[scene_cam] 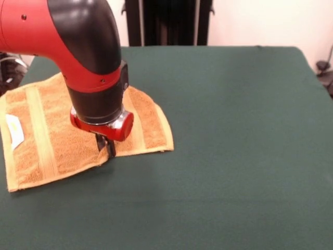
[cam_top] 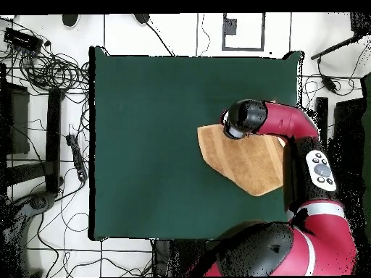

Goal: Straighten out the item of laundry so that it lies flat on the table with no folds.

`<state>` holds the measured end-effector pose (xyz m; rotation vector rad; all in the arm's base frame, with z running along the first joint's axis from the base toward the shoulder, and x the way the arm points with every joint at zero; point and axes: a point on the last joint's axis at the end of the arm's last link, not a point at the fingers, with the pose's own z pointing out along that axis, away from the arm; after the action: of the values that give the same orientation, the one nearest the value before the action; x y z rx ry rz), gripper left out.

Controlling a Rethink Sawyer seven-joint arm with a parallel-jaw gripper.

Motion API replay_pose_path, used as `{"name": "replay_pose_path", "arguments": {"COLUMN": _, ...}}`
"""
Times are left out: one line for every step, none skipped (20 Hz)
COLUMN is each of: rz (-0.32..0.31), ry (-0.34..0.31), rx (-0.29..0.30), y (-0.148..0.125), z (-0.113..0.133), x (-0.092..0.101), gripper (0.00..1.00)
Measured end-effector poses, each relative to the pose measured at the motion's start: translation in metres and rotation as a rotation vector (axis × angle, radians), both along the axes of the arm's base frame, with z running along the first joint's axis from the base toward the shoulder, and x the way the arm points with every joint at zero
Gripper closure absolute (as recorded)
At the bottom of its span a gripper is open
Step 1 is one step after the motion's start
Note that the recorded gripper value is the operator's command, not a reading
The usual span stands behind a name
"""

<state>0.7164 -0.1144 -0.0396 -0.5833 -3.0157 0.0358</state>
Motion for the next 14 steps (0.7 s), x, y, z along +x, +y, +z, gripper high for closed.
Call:
{"name": "replay_pose_path", "arguments": {"rz": 0.007, "ry": -0.004, "rx": -0.001, "y": 0.001, "z": 0.000, "x": 0.002, "gripper": 1.00}}
{"name": "replay_pose_path", "arguments": {"rz": 0.018, "ry": -0.011, "rx": -0.002, "y": 0.002, "z": 0.001, "x": 0.004, "gripper": 1.00}}
{"name": "replay_pose_path", "arguments": {"rz": 0.035, "ry": -0.025, "rx": -0.002, "y": 0.005, "z": 0.003, "x": 0.010, "gripper": 1.00}}
{"name": "replay_pose_path", "arguments": {"rz": 0.042, "ry": -0.031, "rx": -0.002, "y": 0.007, "z": 0.004, "x": 0.013, "gripper": 1.00}}
{"name": "replay_pose_path", "arguments": {"rz": 0.046, "ry": -0.035, "rx": -0.003, "y": 0.007, "z": 0.004, "x": 0.014, "gripper": 1.00}}
{"name": "replay_pose_path", "arguments": {"rz": 0.054, "ry": -0.046, "rx": -0.004, "y": 0.009, "z": 0.006, "x": 0.019, "gripper": 1.00}}
{"name": "replay_pose_path", "arguments": {"rz": 0.060, "ry": -0.053, "rx": -0.005, "y": 0.011, "z": 0.007, "x": 0.022, "gripper": 1.00}}
{"name": "replay_pose_path", "arguments": {"rz": 0.063, "ry": -0.058, "rx": -0.005, "y": 0.012, "z": 0.007, "x": 0.024, "gripper": 1.00}}
{"name": "replay_pose_path", "arguments": {"rz": 0.065, "ry": -0.062, "rx": -0.004, "y": 0.013, "z": 0.008, "x": 0.025, "gripper": 1.00}}
{"name": "replay_pose_path", "arguments": {"rz": 0.068, "ry": -0.065, "rx": -0.004, "y": 0.014, "z": 0.008, "x": 0.027, "gripper": 1.00}}
{"name": "replay_pose_path", "arguments": {"rz": 0.072, "ry": -0.072, "rx": -0.002, "y": 0.016, "z": 0.009, "x": 0.029, "gripper": 1.00}}
{"name": "replay_pose_path", "arguments": {"rz": 0.076, "ry": -0.079, "rx": 0.000, "y": 0.018, "z": 0.010, "x": 0.032, "gripper": 1.00}}
{"name": "replay_pose_path", "arguments": {"rz": 0.081, "ry": -0.085, "rx": -0.001, "y": 0.020, "z": 0.011, "x": 0.035, "gripper": 1.00}}
{"name": "replay_pose_path", "arguments": {"rz": 0.084, "ry": -0.087, "rx": -0.002, "y": 0.021, "z": 0.011, "x": 0.035, "gripper": 1.00}}
